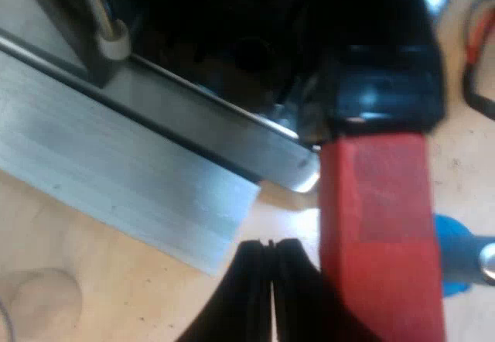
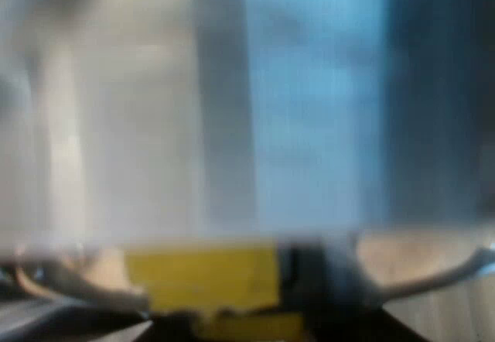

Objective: Put the handle in the coffee machine

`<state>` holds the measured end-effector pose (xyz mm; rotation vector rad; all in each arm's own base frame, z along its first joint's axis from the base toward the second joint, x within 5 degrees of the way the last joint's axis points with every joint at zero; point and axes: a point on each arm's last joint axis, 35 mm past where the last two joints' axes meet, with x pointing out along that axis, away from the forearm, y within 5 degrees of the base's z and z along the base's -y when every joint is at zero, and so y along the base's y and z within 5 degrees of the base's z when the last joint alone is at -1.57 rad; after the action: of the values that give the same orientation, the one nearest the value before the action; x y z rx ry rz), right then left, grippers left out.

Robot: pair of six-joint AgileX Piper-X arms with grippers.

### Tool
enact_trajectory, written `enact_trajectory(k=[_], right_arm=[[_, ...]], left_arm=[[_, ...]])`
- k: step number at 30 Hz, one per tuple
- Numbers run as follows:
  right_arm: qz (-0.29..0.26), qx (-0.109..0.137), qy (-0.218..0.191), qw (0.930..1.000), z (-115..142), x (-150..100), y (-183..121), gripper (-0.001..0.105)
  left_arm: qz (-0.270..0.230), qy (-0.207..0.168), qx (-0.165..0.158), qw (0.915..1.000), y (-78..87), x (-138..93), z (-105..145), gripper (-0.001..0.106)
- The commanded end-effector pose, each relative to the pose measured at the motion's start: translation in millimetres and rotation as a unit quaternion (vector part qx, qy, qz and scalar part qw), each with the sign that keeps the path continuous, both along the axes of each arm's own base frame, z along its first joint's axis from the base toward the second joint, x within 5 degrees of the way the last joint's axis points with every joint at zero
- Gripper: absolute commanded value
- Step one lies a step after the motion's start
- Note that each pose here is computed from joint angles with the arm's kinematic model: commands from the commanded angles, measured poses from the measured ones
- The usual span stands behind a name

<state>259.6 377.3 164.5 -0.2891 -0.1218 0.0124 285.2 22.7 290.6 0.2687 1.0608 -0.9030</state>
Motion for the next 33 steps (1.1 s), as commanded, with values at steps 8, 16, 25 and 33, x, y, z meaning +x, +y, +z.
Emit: enact_trajectory(k=[8, 16, 25, 33], right_arm=[[0.018, 0.085, -0.067, 0.994, 59, 1, -1, 0.015], [0.018, 0.085, -0.067, 0.994, 59, 1, -1, 0.015], [0.018, 0.085, -0.067, 0.994, 59, 1, -1, 0.015], [0.0, 0.076, -0.035, 0.9965, 62, -13, 6, 0.015]], left_arm=[[-0.039, 0.015, -0.024, 0.9988, -13.3, -17, 12, 0.001], [-0.059, 0.056, -0.063, 0.9947, -28.0, -25, 13, 0.0], [-0.051, 0.069, -0.106, 0.9906, -31.0, -38, 14, 0.0], [-0.05, 0.078, -0.107, 0.9899, -31.8, -51, -3, 0.0]])
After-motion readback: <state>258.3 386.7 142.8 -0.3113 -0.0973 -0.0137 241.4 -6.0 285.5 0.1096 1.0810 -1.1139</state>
